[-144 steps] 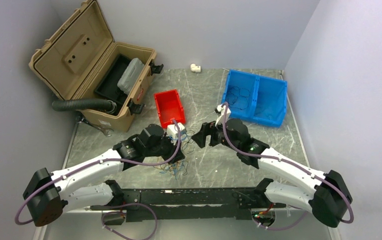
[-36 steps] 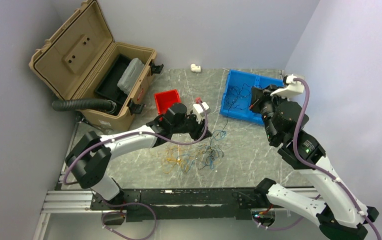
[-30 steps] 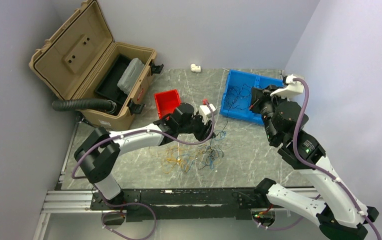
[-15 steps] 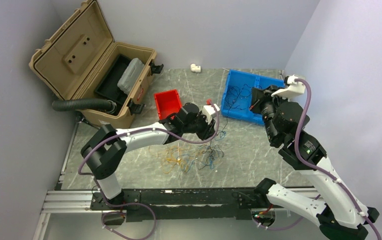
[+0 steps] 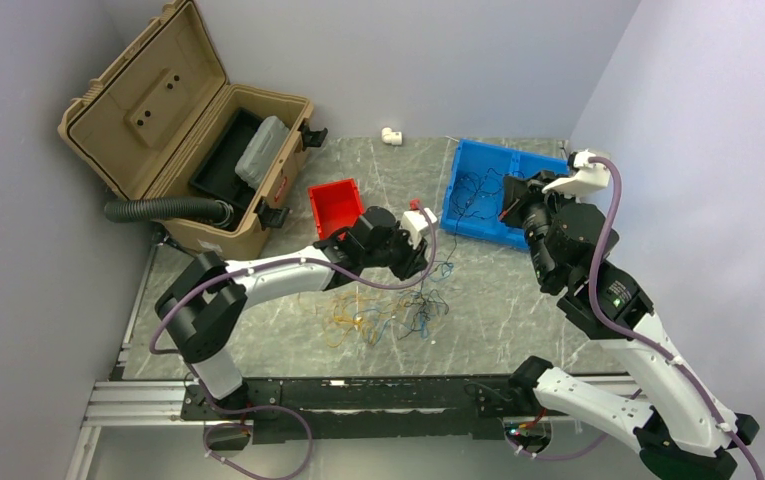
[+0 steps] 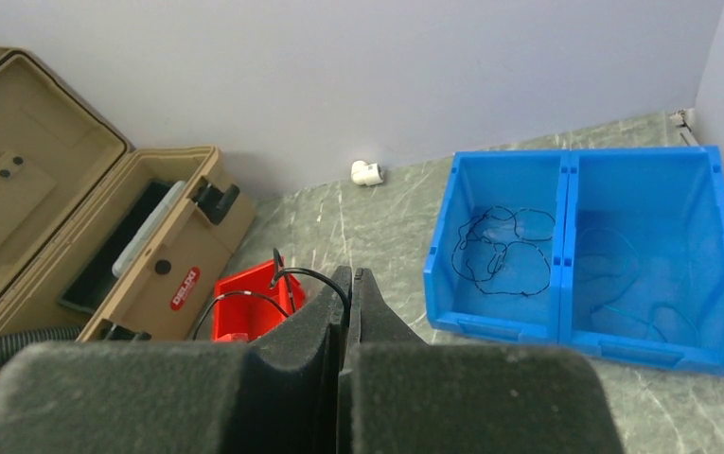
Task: Untangle the cables
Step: Untie the cable.
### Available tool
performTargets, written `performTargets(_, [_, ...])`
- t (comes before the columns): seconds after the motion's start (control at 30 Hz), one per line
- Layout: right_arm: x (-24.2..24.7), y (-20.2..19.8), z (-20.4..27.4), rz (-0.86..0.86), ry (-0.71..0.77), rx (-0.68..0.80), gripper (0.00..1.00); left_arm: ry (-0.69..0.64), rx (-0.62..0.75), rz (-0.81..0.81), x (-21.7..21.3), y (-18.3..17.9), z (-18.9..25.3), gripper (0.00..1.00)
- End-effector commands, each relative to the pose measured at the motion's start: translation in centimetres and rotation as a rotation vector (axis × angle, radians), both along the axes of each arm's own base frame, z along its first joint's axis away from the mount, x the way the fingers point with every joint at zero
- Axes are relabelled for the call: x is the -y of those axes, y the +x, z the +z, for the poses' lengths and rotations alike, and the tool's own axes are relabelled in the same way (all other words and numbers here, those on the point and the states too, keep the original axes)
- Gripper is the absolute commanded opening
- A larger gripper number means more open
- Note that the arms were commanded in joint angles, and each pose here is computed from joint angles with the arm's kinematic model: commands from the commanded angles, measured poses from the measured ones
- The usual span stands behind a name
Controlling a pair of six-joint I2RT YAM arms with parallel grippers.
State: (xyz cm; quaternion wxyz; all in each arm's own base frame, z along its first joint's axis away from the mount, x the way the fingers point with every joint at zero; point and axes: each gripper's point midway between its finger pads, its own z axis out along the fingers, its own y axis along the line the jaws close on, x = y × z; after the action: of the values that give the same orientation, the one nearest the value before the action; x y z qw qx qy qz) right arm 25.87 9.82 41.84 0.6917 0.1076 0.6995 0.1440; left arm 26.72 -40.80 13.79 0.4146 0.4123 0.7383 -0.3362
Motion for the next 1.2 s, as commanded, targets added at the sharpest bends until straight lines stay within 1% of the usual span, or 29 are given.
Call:
performTargets(0.0, [0.1,-0.3,1.2,0.006,0.024,0.026,0.00,-0.033,0.075,0.008,0.1,0.6,2.5,0.31])
performTargets(0.43, [0.2,-0.2,1.3,-0.001,0.018,0.026,0.00,-0.038,0.047,-0.032,2.0,0.6,1.7,0.30])
performTargets(0.73, [0.2,-0.1,1.4,-0.005,0.017,0.028,0.00,-0.044,0.005,-0.047,3.8,0.2,-0.3,0.28])
performTargets(0.77, [0.3,-0.1,1.3,-0.008,0.015,0.026,0.00,-0.048,0.002,-0.045,4.0,0.2,-0.4,0.27])
performTargets(0.83, [0.3,0.0,1.2,-0.012,0.014,0.025,0.00,-0.057,-0.008,-0.037,4.2,0.3,-0.5,0.19])
performTargets(0.87, [0.3,0.0,1.0,-0.016,0.011,0.020,0.00,-0.056,-0.011,-0.031,4.2,0.4,-0.6,0.14])
performTargets(0.9, [0.4,0.0,0.9,-0.019,0.011,0.018,0.00,-0.059,-0.017,-0.026,4.2,0.3,-0.6,0.06])
performTargets(0.93, [0.4,0.1,0.7,-0.022,0.007,0.014,0.00,-0.058,-0.029,-0.001,3.8,0.5,-0.5,0.00])
performTargets(1.0, [0.8,0.1,-0.2,-0.047,-0.007,-0.009,0.00,-0.127,-0.079,0.063,1.5,2.1,1.2,0.00])
performTargets(1.1, [2.3,0.0,-2.4,-0.126,-0.042,-0.067,0.00,-0.268,-0.190,0.087,-2.7,3.1,3.4,0.00])
performTargets(1.17, [3.5,-0.2,-4.7,-0.194,-0.059,-0.121,0.00,-0.302,-0.224,0.144,-6.2,4.0,4.0,0.00])
